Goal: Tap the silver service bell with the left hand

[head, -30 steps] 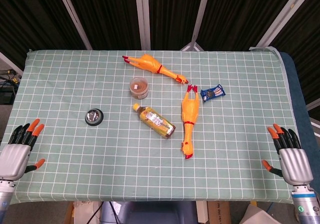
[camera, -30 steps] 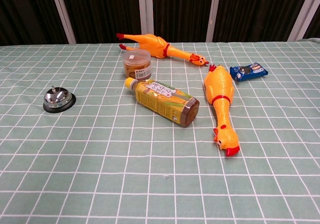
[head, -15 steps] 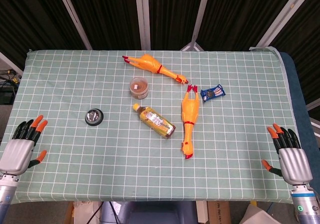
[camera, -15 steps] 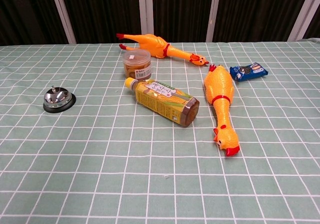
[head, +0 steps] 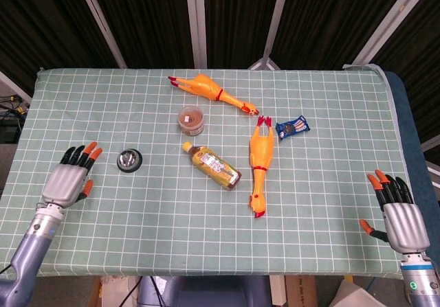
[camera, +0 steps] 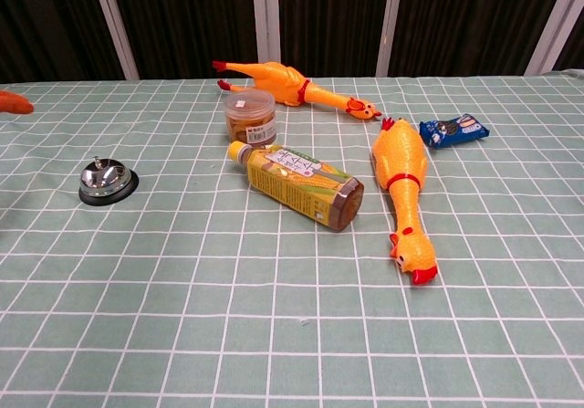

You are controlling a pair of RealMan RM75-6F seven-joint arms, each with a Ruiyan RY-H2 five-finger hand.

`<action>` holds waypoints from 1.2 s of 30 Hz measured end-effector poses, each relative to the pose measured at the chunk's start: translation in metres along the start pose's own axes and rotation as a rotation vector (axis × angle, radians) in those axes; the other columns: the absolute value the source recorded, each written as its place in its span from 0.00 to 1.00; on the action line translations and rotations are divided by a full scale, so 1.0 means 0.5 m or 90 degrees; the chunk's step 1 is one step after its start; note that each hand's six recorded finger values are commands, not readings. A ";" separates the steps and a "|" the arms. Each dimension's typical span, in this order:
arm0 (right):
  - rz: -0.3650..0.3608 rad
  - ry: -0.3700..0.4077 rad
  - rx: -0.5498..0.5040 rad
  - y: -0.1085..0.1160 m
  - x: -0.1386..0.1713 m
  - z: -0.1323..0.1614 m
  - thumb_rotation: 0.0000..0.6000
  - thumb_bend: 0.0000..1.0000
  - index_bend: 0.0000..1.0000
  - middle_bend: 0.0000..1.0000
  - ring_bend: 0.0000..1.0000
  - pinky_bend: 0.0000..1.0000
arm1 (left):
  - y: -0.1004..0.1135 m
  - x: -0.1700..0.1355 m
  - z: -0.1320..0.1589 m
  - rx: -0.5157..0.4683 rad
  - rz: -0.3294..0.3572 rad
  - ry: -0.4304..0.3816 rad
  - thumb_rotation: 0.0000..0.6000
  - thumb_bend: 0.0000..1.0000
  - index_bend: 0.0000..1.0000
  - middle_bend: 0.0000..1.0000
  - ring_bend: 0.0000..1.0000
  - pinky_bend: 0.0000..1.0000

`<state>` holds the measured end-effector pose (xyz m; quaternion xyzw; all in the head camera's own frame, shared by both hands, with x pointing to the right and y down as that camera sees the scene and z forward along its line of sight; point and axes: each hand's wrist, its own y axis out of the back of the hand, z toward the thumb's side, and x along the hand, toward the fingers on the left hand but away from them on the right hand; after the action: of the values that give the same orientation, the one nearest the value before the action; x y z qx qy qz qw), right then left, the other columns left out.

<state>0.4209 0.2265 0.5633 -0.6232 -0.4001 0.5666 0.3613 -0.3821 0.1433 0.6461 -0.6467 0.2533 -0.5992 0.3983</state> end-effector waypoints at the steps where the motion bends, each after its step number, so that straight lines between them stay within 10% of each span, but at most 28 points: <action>1: 0.001 0.000 0.000 0.000 0.000 0.000 1.00 0.25 0.00 0.00 0.00 0.00 | -0.003 0.010 0.008 0.003 -0.005 -0.002 1.00 0.66 0.00 0.00 0.00 0.00; 24: 0.001 -0.004 -0.019 0.004 -0.002 -0.002 1.00 0.25 0.00 0.00 0.00 0.00 | -0.137 0.094 0.087 0.081 -0.118 -0.013 1.00 0.68 0.00 0.00 0.00 0.00; 36: 0.000 0.000 -0.020 0.004 -0.003 0.001 1.00 0.25 0.00 0.00 0.00 0.00 | -0.074 0.110 0.093 0.059 -0.048 -0.012 1.00 0.67 0.00 0.00 0.00 0.00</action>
<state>0.4206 0.2244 0.5621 -0.6289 -0.4086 0.5602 0.3517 -0.3340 0.1296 0.7095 -0.6422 0.1966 -0.6188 0.4074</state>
